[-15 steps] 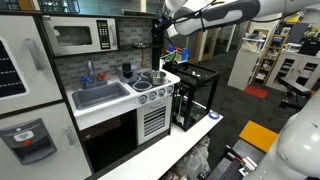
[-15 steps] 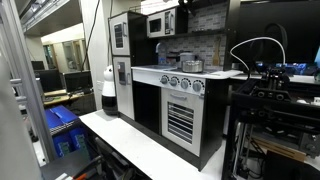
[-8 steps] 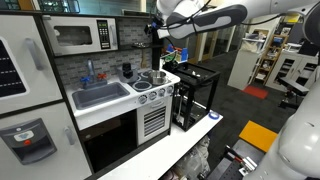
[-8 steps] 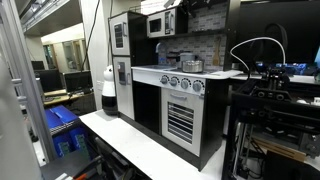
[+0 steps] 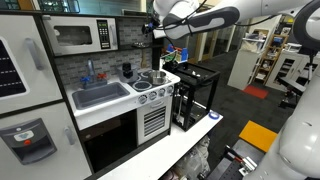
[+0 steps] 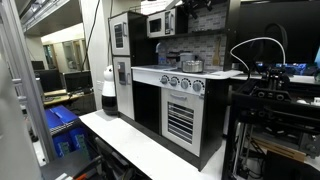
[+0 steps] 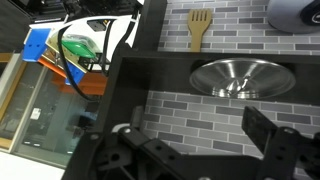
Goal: Pick up the lid and put it on the pot
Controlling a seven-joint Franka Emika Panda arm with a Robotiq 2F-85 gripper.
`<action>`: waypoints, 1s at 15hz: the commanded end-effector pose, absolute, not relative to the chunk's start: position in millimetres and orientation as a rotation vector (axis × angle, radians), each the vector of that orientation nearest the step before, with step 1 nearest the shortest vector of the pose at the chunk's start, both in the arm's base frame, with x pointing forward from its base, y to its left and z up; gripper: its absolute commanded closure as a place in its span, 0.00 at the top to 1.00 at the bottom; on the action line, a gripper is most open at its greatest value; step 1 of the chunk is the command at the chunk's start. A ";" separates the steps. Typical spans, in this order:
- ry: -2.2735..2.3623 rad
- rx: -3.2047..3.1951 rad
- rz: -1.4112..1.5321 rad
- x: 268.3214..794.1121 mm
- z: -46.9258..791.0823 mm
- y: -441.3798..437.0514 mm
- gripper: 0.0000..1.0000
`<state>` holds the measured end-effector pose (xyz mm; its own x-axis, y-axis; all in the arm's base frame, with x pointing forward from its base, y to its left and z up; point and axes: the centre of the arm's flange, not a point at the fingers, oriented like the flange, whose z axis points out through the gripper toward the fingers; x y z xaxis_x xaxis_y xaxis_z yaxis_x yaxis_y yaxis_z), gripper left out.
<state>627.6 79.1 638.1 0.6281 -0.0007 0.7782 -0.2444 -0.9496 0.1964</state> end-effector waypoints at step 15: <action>-0.152 2.468 1.305 644.0 617.4 107.4 1.00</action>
<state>633.7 102.0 621.4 0.6036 0.0491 0.7958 -0.2396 -0.9408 0.2397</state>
